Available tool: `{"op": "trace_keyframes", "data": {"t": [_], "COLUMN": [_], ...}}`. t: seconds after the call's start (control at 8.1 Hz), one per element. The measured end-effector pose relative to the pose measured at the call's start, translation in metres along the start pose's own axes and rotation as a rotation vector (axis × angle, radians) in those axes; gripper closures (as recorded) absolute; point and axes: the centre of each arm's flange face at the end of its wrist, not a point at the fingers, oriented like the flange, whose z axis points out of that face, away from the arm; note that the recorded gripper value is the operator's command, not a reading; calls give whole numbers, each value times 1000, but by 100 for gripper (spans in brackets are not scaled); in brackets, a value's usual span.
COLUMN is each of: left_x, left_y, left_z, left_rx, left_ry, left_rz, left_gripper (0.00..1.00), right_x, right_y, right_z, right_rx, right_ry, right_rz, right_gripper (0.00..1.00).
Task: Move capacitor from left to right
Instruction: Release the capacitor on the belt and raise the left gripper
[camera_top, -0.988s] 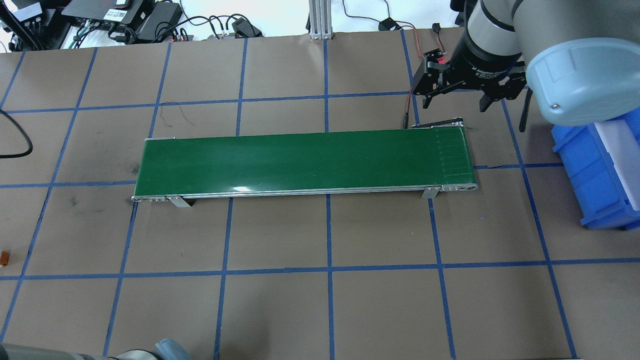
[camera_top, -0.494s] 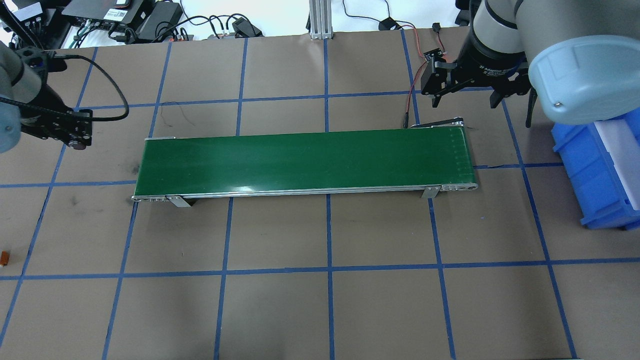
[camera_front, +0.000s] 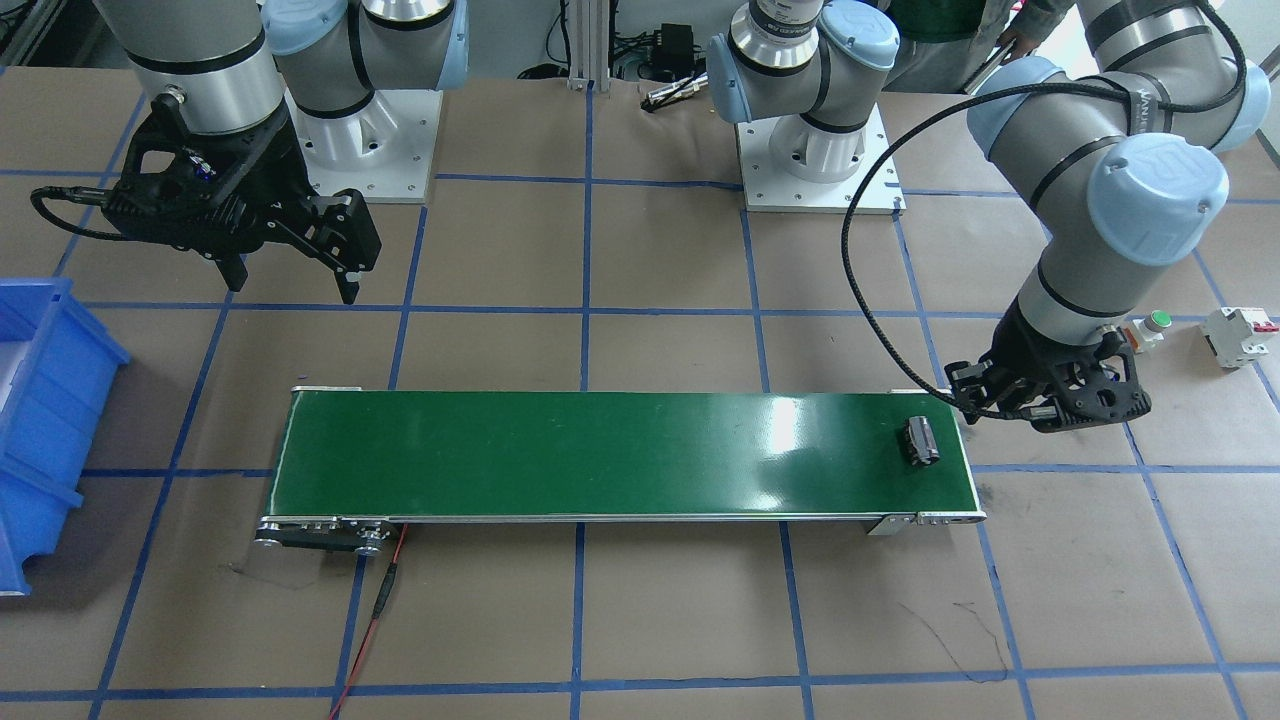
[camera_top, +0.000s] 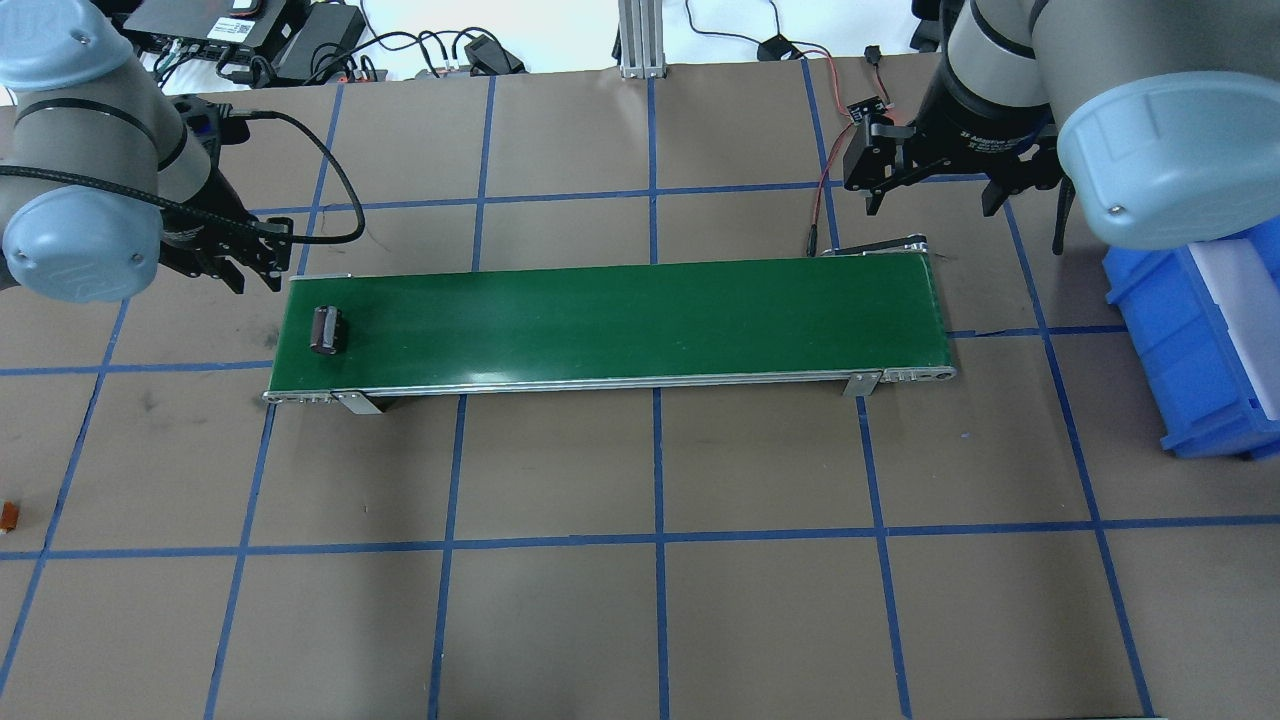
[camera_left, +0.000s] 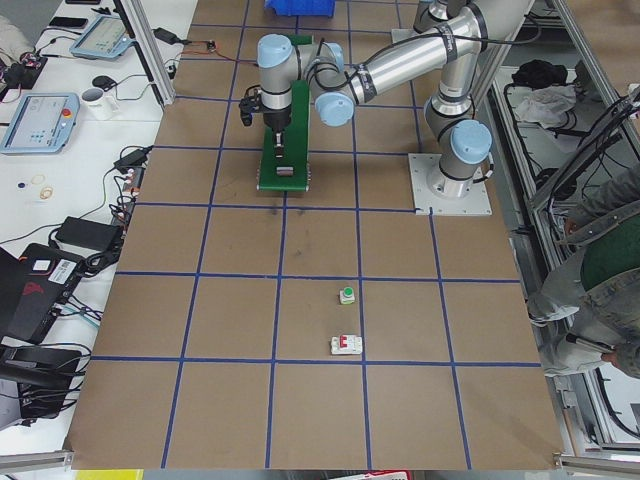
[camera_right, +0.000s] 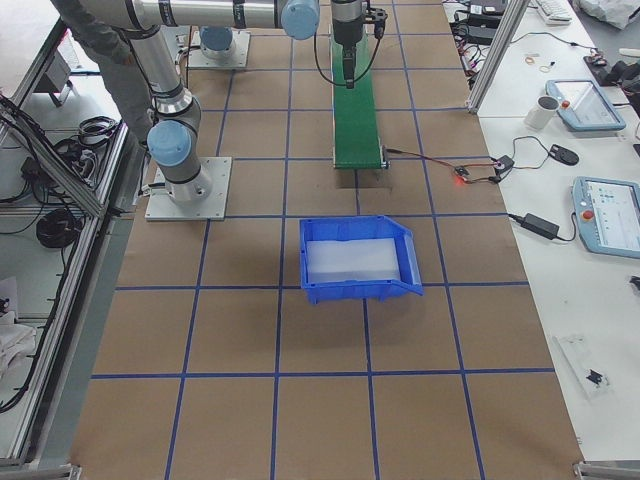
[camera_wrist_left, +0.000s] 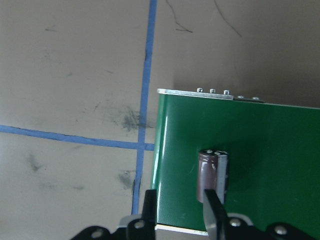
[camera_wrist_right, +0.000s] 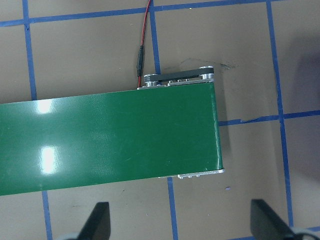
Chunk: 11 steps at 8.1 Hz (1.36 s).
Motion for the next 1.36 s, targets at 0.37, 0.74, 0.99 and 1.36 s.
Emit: {"op": "trace_keyframes", "data": {"t": [0.37, 0.74, 0.99, 1.36], "left_x": [32, 37, 18, -34], "left_y": [0, 1, 0, -9], "left_z": [12, 11, 2, -1], "left_rx": [-25, -42, -38, -14], "left_ry": [5, 8, 11, 4], "left_rz": [18, 31, 42, 39], "left_gripper": [20, 0, 0, 0], "right_x": [0, 0, 0, 0], "right_y": [0, 0, -1, -2], "right_z": [0, 1, 4, 19], "right_rx": [-1, -2, -7, -37], "right_ry": [0, 1, 3, 5], "right_rz": [0, -4, -51, -105], "right_gripper": [0, 0, 0, 1]}}
